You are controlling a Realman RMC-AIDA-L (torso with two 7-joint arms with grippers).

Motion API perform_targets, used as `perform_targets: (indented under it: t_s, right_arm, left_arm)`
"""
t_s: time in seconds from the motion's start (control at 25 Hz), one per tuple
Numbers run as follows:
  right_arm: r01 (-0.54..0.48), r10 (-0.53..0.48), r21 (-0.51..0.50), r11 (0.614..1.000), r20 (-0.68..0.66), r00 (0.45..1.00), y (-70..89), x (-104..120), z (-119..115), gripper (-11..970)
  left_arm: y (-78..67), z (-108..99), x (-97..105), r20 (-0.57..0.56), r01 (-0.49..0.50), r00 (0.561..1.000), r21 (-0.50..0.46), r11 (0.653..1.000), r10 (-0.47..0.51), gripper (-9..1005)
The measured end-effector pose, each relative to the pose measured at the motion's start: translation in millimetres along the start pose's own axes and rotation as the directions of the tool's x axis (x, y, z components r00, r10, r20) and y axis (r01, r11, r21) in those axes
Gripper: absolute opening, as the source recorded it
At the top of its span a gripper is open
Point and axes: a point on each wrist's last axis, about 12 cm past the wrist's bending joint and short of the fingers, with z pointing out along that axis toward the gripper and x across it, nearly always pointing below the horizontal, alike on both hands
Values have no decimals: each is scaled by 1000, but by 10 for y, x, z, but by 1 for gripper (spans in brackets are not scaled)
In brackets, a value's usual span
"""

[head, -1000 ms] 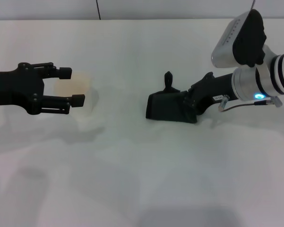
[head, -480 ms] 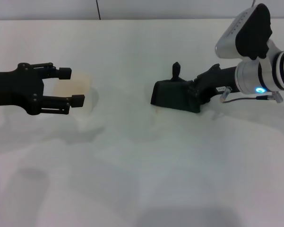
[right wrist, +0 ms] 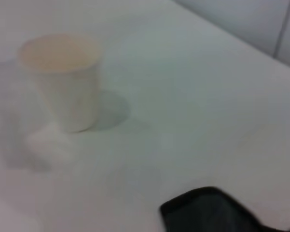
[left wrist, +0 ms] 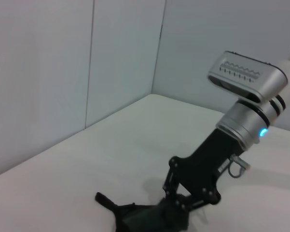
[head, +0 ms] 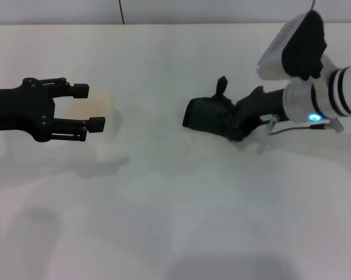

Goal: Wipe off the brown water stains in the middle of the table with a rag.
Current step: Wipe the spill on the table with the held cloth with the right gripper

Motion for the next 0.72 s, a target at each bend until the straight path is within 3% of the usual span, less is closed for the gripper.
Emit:
perform_targets:
  t_s: [0.4, 0.72]
  right_arm:
    - [6, -9, -131, 991, -24, 1000, 225, -40, 4, 81]
    - [13, -24, -190, 982, -56, 998, 296, -23, 0, 81]
  left_arm:
    - [1, 2, -4, 0, -1, 1000, 1, 1000, 1, 851]
    - [4, 8, -13, 3, -4, 1000, 2, 1000, 4, 846]
